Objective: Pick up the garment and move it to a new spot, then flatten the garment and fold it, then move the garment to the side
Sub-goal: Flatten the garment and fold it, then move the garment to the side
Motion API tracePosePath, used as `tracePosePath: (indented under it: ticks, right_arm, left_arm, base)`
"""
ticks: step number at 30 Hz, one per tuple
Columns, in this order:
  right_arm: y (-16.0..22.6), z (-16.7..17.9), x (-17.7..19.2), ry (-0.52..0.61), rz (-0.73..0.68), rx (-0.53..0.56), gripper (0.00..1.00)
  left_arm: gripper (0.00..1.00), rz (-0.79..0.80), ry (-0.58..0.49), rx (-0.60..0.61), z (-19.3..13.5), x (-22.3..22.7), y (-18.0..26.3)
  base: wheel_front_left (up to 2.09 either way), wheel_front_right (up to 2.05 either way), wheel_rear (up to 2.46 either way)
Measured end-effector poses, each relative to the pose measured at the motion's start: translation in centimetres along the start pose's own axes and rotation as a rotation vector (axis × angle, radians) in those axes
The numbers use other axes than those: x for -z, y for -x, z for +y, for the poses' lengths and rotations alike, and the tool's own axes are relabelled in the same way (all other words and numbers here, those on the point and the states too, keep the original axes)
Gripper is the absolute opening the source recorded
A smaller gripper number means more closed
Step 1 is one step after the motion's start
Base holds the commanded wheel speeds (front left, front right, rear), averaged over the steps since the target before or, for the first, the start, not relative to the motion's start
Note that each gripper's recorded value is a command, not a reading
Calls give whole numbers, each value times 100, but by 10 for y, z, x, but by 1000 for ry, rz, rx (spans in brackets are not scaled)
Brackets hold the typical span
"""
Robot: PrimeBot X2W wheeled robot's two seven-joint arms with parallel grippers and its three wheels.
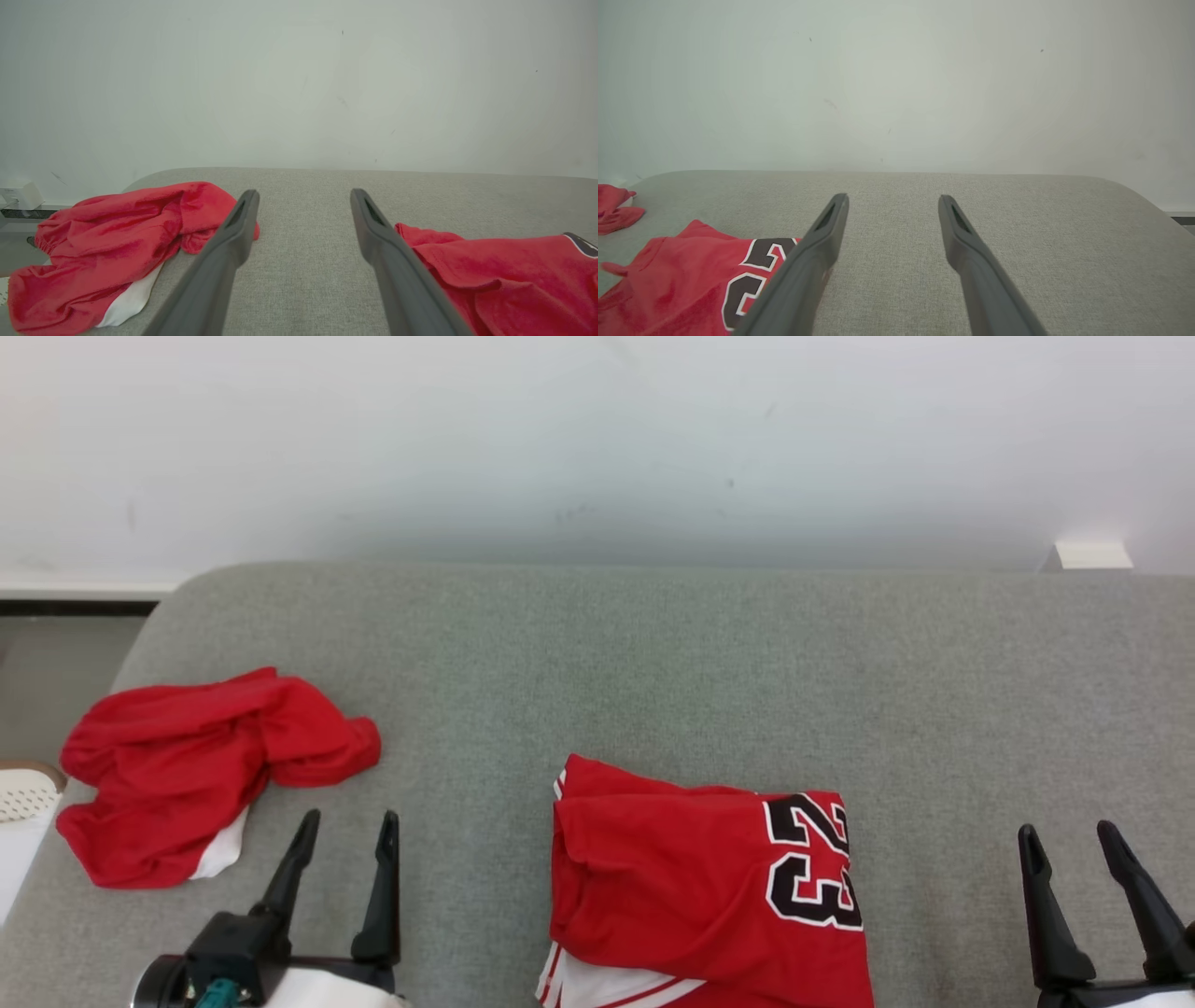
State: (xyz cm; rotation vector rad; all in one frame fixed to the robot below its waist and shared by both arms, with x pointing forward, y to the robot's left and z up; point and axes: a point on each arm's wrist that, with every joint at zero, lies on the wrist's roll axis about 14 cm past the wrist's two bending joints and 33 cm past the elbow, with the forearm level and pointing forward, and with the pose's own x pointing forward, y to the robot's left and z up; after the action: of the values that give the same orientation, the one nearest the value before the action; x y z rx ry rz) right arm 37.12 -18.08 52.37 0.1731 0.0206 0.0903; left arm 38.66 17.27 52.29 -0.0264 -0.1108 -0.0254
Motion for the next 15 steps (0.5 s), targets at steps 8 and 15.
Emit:
tracePosePath:
  ticks: [8, 15]
  right_arm:
    - [20, 4, -8, 1, -9, 0, 100]
    - [22, 6, -10, 8, -5, -6, 100]
  left_arm:
    - [100, -12, -3, -2, 1, -7, 17]
    - [100, 1, -25, -4, 4, -4, 22]
  base:
    - [0, 0, 0]
    - [0, 0, 0]
